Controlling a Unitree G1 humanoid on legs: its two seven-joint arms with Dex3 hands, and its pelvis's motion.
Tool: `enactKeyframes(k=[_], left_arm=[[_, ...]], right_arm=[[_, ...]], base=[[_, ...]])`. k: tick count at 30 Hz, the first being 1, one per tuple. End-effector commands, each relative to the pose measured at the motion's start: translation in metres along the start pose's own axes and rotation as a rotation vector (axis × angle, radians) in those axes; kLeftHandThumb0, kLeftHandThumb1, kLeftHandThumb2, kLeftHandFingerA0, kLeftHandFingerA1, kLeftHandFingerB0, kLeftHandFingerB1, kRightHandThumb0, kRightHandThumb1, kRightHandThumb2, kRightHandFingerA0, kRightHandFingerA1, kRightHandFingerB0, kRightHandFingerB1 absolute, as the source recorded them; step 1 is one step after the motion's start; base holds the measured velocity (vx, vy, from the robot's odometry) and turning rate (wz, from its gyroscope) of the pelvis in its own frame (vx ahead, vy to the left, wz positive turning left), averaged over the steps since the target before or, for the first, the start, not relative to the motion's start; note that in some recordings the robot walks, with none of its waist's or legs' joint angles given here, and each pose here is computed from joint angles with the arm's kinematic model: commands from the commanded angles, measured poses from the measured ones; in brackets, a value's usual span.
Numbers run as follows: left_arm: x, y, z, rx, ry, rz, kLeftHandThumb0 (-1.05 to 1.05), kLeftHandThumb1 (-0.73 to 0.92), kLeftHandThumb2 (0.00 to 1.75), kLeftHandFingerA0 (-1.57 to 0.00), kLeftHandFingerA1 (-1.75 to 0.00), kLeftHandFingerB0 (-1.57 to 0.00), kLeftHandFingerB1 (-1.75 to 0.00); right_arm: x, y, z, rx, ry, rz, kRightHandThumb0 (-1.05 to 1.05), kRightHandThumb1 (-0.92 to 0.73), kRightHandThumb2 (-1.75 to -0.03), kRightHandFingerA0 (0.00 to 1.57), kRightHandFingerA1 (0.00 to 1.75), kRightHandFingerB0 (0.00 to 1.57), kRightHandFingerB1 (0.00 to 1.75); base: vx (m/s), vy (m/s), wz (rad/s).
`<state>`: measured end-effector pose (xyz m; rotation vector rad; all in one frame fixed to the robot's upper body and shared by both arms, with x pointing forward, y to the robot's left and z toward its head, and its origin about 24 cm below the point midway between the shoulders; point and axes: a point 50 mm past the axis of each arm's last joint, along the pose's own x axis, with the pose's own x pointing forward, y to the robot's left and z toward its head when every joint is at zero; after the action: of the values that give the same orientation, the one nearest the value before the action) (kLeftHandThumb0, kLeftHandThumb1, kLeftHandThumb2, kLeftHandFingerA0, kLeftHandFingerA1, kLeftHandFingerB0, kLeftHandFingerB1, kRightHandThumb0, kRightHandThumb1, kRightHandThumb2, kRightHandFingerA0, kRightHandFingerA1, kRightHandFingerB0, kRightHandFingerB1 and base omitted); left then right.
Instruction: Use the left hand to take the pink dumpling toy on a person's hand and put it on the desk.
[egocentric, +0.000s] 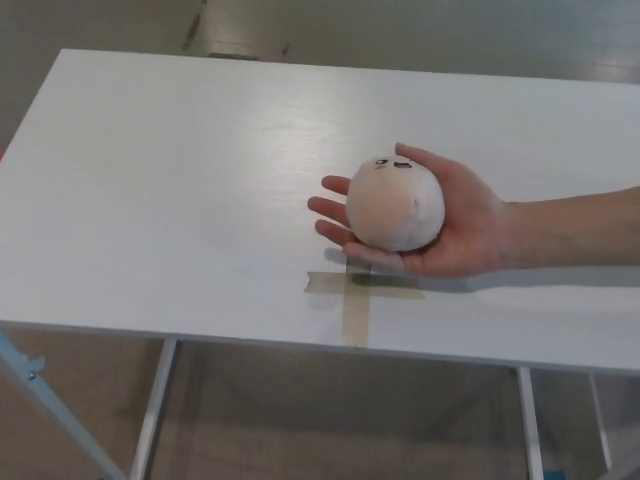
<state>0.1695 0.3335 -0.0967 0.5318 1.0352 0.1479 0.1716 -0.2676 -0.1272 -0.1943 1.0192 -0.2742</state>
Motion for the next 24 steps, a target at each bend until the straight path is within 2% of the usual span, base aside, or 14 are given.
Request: enactKeyframes(k=[1,4,5,8,10,11,12,13,14,16,17,18,20,24], left_arm=[[0.000,0.000,-0.001,-0.023,-0.002,-0.014,-0.37,0.49,0.73,-0.74,-0.58,-0.43,-0.47],[0.000,-0.002,0.001,-0.027,-0.021,-0.014,-0.37,0.49,0.73,-0.74,-0.58,-0.43,-0.47],[0.000,-0.003,0.004,-0.034,-0.038,-0.014,-0.28,0.59,0.58,-0.81,-0.50,-0.47,-0.39],[-0.001,-0.005,0.014,-0.064,-0.135,-0.026,-0.28,0.57,0.58,-0.82,-0.55,-0.46,-0.38],[-0.003,-0.005,0.018,-0.058,-0.192,-0.037,-0.28,0.55,0.57,-0.80,-0.51,-0.46,-0.38],[-0.005,-0.004,0.019,-0.049,-0.223,-0.043,-0.28,0.55,0.56,-0.74,-0.46,-0.46,-0.38],[-0.010,-0.003,0.020,-0.029,-0.285,-0.052,-0.39,0.45,0.68,-0.61,-0.52,-0.40,-0.45],[-0.010,-0.003,0.020,-0.029,-0.285,-0.052,-0.39,0.45,0.68,-0.61,-0.52,-0.40,-0.45],[-0.023,0.004,0.019,-0.013,-0.398,-0.052,-0.46,0.43,0.70,-0.51,-0.50,-0.38,-0.44],[-0.034,0.007,0.019,-0.009,-0.462,-0.050,-0.50,0.43,0.70,-0.48,-0.49,-0.39,-0.44],[-0.045,0.010,0.018,-0.016,-0.522,-0.048,-0.49,0.47,0.55,-0.52,-0.41,-0.42,-0.36],[-0.051,0.012,0.018,-0.018,-0.552,-0.048,-0.49,0.47,0.55,-0.52,-0.41,-0.42,-0.36],[-0.090,0.022,0.015,0.001,-0.734,-0.085,-0.55,0.49,0.56,-0.51,-0.39,-0.38,-0.34],[-0.139,0.036,0.015,-0.004,-0.914,-0.099,-0.54,0.48,0.55,-0.49,-0.39,-0.35,-0.33]], right_arm=[[0.000,-0.002,-0.003,0.004,0.006,0.003,-0.21,-0.71,-0.61,0.66,0.46,0.52,0.42],[0.000,-0.002,-0.003,0.004,0.006,0.003,-0.21,-0.71,-0.61,0.66,0.46,0.52,0.42],[0.000,-0.003,-0.003,0.000,0.007,0.004,-0.21,-0.71,-0.61,0.66,0.46,0.52,0.41],[-0.001,-0.002,-0.005,-0.008,0.010,0.007,-0.21,-0.71,-0.61,0.66,0.46,0.52,0.41],[-0.001,-0.002,-0.005,-0.008,0.011,0.007,-0.21,-0.71,-0.61,0.66,0.46,0.51,0.41],[-0.001,-0.002,-0.005,-0.008,0.010,0.007,-0.21,-0.71,-0.61,0.66,0.46,0.51,0.41],[-0.001,-0.003,-0.006,-0.008,0.011,0.006,-0.21,-0.71,-0.61,0.66,0.46,0.51,0.41],[-0.001,-0.003,-0.006,-0.008,0.011,0.006,-0.21,-0.71,-0.61,0.66,0.46,0.51,0.41],[-0.001,-0.003,-0.007,-0.010,0.011,0.008,-0.21,-0.72,-0.61,0.66,0.46,0.51,0.41],[-0.001,-0.004,-0.007,-0.008,0.011,0.009,-0.21,-0.72,-0.61,0.65,0.46,0.51,0.41],[-0.001,-0.003,-0.007,-0.006,0.012,0.011,-0.22,-0.72,-0.62,0.65,0.46,0.51,0.41],[-0.001,-0.003,-0.007,-0.006,0.013,0.012,-0.22,-0.72,-0.62,0.65,0.46,0.51,0.41],[-0.001,-0.003,-0.006,-0.008,0.016,0.010,-0.22,-0.72,-0.62,0.65,0.46,0.51,0.41],[-0.001,-0.005,-0.005,-0.005,0.015,0.002,-0.22,-0.72,-0.62,0.65,0.46,0.51,0.41]], base=[[0.00,0.000,0.00],[0.00,0.000,0.00],[0.00,0.000,0.00],[0.00,0.000,0.00],[0.00,0.000,0.00],[0.00,0.000,0.00],[0.00,0.000,0.00],[0.00,0.000,0.00],[0.00,0.000,0.00],[0.00,0.000,0.00],[0.00,0.000,0.00],[0.00,0.000,0.00],[0.00,0.000,0.00],[0.00,0.000,0.00]])
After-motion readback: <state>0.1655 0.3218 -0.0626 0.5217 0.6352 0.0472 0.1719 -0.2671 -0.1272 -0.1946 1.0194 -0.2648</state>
